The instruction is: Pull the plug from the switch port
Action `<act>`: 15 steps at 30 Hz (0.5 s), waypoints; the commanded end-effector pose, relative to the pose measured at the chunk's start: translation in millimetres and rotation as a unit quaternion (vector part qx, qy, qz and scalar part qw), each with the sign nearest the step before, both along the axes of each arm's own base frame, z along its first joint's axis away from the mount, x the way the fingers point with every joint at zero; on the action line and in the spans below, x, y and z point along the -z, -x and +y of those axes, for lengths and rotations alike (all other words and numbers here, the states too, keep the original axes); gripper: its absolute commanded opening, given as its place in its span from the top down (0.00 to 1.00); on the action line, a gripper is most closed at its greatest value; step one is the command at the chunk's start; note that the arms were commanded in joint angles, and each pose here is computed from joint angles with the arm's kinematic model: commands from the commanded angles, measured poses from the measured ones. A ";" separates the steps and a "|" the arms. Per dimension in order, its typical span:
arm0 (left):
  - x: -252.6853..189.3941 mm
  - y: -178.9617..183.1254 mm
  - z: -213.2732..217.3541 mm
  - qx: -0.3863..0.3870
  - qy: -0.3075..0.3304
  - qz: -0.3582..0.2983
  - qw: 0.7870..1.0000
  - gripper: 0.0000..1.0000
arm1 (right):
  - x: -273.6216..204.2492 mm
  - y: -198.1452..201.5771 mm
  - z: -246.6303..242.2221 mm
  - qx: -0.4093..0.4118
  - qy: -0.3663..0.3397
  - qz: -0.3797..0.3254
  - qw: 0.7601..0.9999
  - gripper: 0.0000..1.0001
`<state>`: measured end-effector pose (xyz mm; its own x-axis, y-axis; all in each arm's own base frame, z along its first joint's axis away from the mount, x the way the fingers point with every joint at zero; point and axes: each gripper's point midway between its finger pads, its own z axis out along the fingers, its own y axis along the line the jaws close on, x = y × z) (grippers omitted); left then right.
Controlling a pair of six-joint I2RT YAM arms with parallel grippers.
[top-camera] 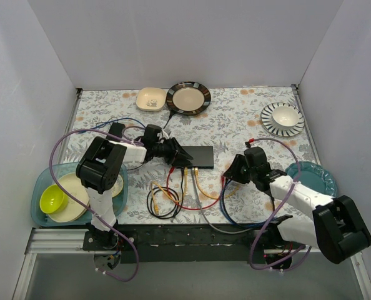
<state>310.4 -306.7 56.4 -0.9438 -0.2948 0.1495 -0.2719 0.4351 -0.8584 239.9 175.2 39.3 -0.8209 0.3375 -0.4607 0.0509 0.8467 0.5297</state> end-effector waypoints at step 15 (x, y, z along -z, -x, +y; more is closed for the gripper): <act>-12.9 -20.5 9.7 -0.014 -0.022 -0.035 0.999 0.66 | -32.9 -20.6 121.8 -0.156 -0.103 -0.030 0.982 0.50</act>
